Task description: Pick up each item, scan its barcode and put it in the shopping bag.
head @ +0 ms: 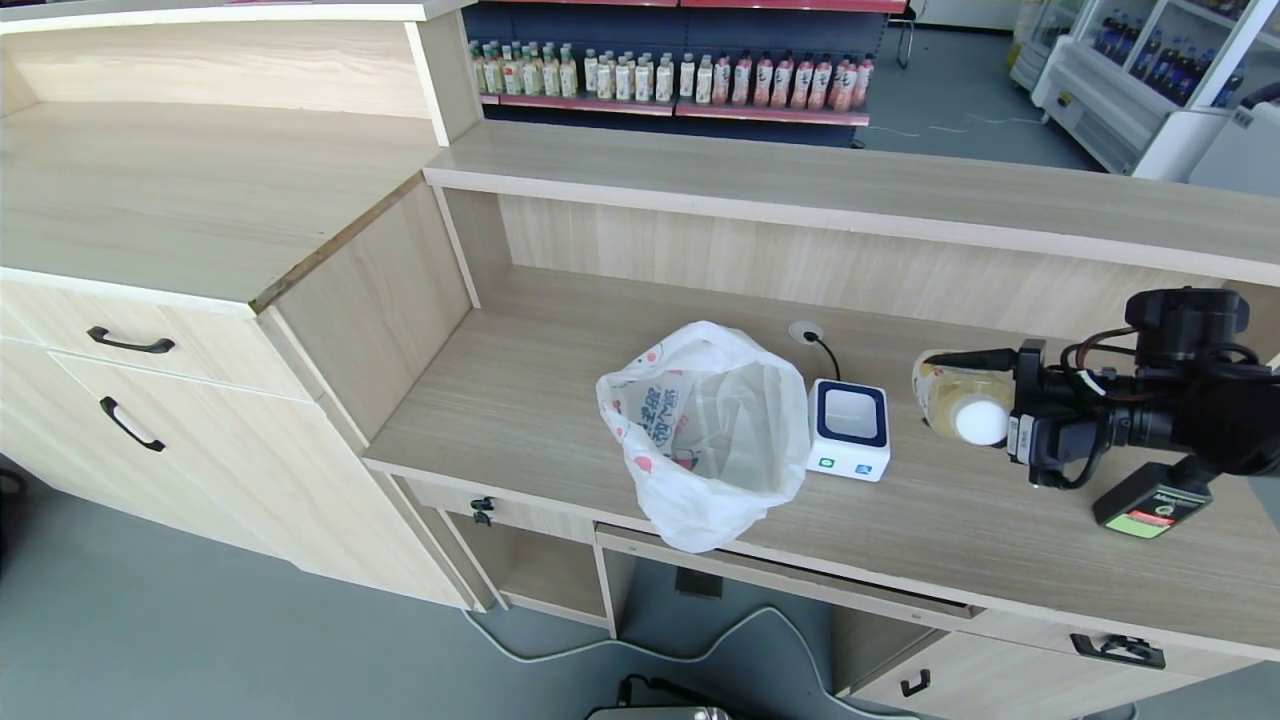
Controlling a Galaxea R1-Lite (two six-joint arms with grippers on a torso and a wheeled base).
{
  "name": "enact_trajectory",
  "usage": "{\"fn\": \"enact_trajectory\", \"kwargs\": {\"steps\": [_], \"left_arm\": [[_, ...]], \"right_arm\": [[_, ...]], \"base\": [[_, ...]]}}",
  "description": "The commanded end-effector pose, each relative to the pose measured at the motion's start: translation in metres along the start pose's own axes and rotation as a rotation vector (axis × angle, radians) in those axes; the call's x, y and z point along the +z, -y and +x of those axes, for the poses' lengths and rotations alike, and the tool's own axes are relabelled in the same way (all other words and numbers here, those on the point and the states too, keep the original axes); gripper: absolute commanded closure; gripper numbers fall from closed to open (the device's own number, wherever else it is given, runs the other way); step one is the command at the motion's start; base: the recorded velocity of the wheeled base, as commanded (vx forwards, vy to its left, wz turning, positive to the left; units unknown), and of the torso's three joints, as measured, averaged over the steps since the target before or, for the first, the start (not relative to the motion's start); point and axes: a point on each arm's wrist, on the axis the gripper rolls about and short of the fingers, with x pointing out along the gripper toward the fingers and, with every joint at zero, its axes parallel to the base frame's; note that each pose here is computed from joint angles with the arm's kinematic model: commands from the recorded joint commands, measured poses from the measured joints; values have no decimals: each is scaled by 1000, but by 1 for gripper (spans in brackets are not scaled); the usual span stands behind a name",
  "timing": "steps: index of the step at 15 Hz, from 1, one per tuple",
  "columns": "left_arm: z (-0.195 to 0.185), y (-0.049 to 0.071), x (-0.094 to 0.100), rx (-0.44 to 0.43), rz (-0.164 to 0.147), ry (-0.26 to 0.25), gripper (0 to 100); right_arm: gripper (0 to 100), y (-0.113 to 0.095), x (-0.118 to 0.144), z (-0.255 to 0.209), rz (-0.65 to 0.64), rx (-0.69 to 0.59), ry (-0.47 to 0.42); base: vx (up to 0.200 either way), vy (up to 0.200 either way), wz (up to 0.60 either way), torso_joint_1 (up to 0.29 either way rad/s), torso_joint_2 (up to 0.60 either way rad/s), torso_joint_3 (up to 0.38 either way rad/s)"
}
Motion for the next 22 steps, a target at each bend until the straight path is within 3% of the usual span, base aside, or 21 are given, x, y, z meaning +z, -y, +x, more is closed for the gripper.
{"fn": "enact_trajectory", "kwargs": {"steps": [1, 12, 22], "left_arm": [[0, 0, 0, 0, 0, 1, 0], [0, 0, 0, 0, 0, 1, 0], [0, 0, 0, 0, 0, 1, 0]], "right_arm": [[100, -8, -9, 12, 2, 3, 9], [100, -21, -33, 54, -12, -11, 46], [100, -21, -36, 93, -9, -21, 107]], "base": [[0, 0, 0, 0, 0, 0], [0, 0, 0, 0, 0, 0], [0, 0, 0, 0, 0, 0]]}}
